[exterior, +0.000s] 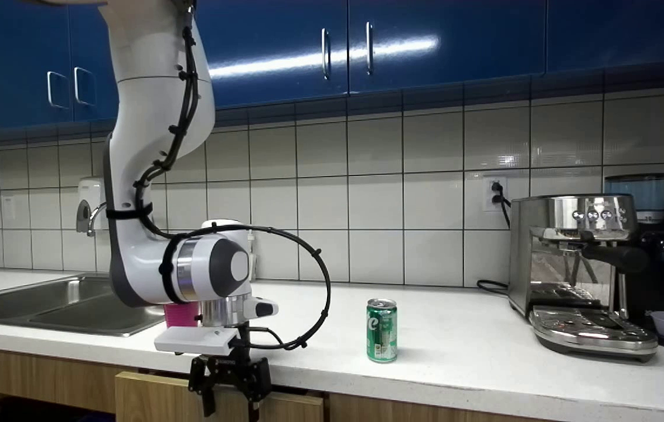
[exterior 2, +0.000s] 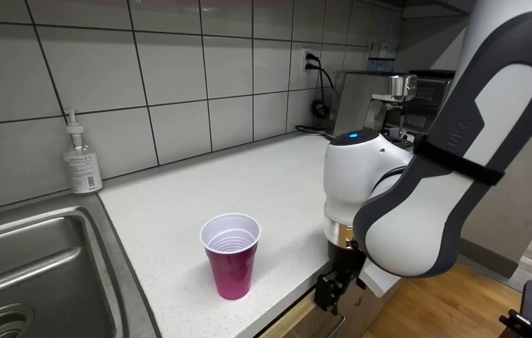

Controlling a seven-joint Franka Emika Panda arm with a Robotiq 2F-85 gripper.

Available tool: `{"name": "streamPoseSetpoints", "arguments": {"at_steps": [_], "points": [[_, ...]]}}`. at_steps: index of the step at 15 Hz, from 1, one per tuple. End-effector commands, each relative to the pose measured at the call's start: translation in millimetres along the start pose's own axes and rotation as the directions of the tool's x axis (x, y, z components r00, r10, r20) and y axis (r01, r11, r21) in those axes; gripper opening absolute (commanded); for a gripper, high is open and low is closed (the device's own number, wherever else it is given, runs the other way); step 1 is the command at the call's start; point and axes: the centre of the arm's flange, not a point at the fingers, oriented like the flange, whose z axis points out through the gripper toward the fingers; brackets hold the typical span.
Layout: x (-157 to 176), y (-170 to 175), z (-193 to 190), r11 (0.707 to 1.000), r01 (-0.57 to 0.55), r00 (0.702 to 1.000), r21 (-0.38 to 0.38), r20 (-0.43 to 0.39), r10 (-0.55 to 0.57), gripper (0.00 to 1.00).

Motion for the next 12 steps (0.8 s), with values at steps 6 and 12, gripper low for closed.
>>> {"name": "streamPoseSetpoints", "arguments": {"at_steps": [6,12], "points": [[37.3,6.6,8.7,0.991,0.123,0.987,-0.044,-0.098,-0.127,1.0],[15.0,13.9,-2.2,0.991,0.129,0.983,-0.03,-0.125,-0.132,1.0]]}}
